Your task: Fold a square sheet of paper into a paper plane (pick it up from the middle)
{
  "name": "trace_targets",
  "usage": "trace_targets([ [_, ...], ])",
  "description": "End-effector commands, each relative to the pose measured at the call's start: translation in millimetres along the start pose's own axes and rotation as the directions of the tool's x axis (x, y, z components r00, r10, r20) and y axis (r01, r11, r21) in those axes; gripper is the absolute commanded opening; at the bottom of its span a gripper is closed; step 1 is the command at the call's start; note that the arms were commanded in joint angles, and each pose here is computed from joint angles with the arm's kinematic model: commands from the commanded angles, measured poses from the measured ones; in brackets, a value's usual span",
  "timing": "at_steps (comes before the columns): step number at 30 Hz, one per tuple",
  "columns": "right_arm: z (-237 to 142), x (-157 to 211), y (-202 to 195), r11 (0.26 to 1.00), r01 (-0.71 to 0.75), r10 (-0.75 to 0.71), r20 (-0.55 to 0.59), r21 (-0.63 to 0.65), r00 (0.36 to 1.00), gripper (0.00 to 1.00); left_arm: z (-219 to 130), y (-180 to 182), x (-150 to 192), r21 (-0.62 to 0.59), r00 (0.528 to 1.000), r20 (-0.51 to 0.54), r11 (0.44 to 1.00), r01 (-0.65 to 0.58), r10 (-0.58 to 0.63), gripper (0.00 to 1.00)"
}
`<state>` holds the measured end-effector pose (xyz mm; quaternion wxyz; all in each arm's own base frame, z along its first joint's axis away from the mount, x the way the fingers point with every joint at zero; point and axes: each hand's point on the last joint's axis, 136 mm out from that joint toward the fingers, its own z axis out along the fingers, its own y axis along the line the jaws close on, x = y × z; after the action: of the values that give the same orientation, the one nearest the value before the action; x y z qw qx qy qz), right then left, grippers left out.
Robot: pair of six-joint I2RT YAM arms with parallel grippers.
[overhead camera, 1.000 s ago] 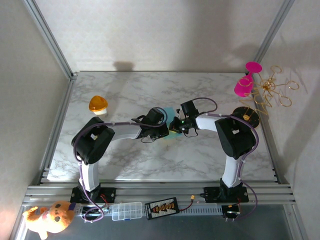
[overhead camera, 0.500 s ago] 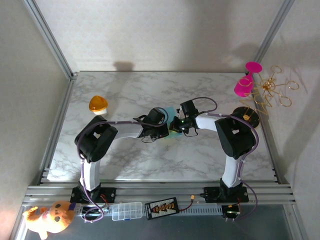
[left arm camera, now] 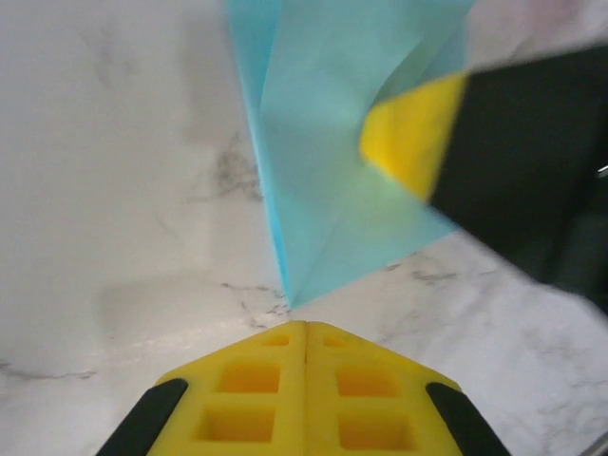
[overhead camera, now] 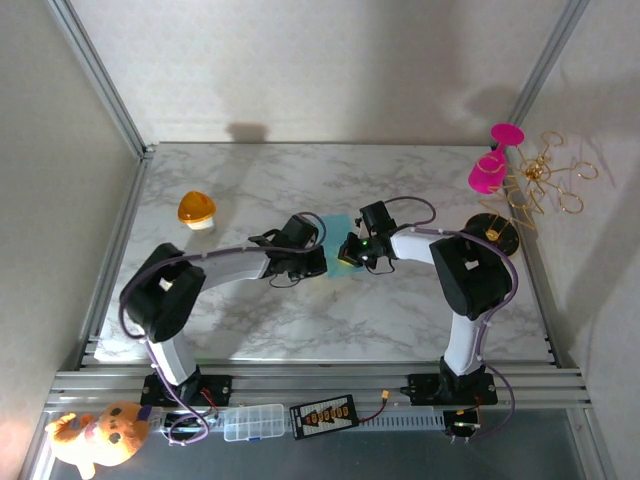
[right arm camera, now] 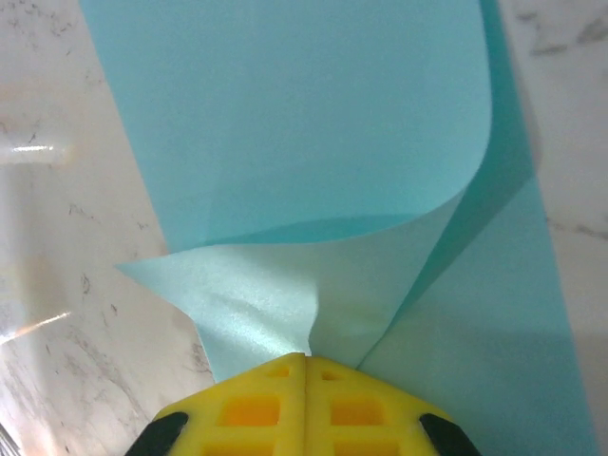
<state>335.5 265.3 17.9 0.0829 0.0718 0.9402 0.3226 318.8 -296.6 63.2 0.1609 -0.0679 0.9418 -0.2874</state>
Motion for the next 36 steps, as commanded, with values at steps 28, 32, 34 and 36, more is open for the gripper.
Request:
trace_targets([
  [28, 0, 15, 9, 0.989, -0.143, 0.143, 0.016, -0.023, 0.990, 0.00, 51, 27, 19, -0.032, 0.984, -0.011, 0.984, 0.178, -0.178, 0.00],
  [32, -6, 2, 10, 1.000, -0.028, 0.028, 0.051, -0.014, 0.998, 0.00, 51, 46, 28, -0.110, 0.983, -0.019, 0.977, 0.182, -0.185, 0.00],
  [34, -6, -5, 3, 1.000, 0.016, -0.017, 0.060, 0.012, 0.998, 0.00, 50, 54, 32, -0.145, 0.983, -0.022, 0.973, 0.179, -0.184, 0.00],
  [36, -6, -13, -7, 0.999, 0.034, -0.036, 0.067, 0.026, 0.997, 0.01, 50, 60, 36, -0.169, 0.983, -0.032, 0.970, 0.176, -0.183, 0.00],
])
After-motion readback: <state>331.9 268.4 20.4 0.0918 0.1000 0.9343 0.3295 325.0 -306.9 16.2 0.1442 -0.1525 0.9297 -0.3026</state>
